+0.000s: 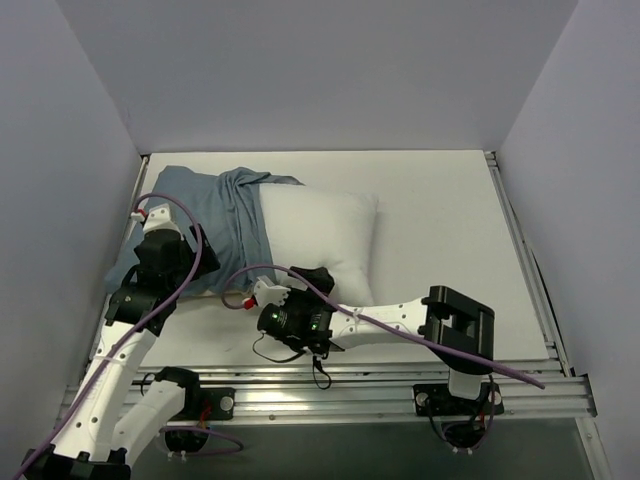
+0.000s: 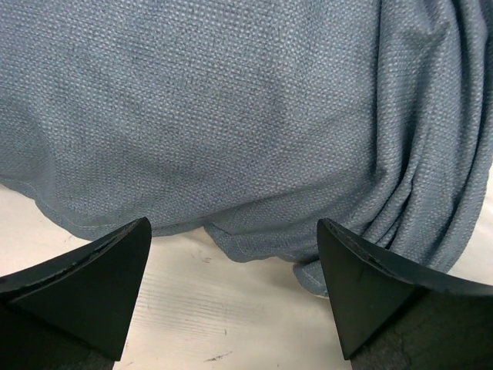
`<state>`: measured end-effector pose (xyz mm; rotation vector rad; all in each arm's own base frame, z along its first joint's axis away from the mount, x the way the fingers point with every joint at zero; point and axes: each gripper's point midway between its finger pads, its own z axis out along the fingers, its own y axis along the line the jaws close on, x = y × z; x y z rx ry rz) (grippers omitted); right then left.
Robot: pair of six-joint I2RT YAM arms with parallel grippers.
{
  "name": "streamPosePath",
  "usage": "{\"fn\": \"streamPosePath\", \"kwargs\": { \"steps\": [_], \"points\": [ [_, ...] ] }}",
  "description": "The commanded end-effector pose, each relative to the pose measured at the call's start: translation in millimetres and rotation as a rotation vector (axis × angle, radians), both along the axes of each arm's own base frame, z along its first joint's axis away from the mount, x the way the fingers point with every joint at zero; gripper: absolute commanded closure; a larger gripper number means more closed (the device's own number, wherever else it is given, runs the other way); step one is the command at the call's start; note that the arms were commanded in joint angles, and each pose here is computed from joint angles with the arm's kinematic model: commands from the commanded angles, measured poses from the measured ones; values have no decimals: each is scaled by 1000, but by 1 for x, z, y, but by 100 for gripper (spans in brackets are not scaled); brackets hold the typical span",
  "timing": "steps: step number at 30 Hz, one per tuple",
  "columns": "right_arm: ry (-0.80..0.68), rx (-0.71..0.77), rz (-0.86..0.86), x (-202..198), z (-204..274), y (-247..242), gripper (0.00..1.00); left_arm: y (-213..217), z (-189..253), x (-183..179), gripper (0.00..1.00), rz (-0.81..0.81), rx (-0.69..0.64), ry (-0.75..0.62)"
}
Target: Remove the pillowcase from the pillow
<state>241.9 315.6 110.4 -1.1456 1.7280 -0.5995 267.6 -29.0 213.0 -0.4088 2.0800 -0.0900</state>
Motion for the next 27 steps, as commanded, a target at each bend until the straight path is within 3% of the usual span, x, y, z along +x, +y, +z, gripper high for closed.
{"fn": "streamPosePath", "kwargs": {
  "steps": [1, 3, 5, 6, 8, 9, 11, 16, 21, 27],
  "points": [
    [-135, 0, -73, 17, 24, 1, 0, -2, 7, 7, 3, -11, -18, -44],
    [-164, 32, -98, 24, 25, 0, 2, -3, 7, 7, 3, -16, -21, -45],
    [-182, 32, -120, 31, 25, -8, 14, -5, 7, 6, 3, -28, -26, -44],
    [-188, 69, -126, 35, 28, -6, 37, -6, 8, 6, 3, -37, -30, -48],
    [-186, 115, -137, 42, 32, -7, 60, -11, 9, 6, 3, -63, -37, -49],
    [-188, 138, -138, 44, 36, -7, 78, -14, 12, 6, 3, -81, -48, -53],
    [-180, 187, -136, 50, 42, -6, 98, -18, 13, 5, 3, -101, -56, -49],
    [-127, 344, -132, 56, 64, 1, 100, -29, 16, 3, 3, -162, -84, -38],
    [2, 544, -69, 47, 97, 14, 100, -27, 2, 12, 3, -125, -72, 49],
    [205, 759, -29, 17, 124, 28, 100, -46, 34, 49, 3, -186, -102, -24]
  ]
}}
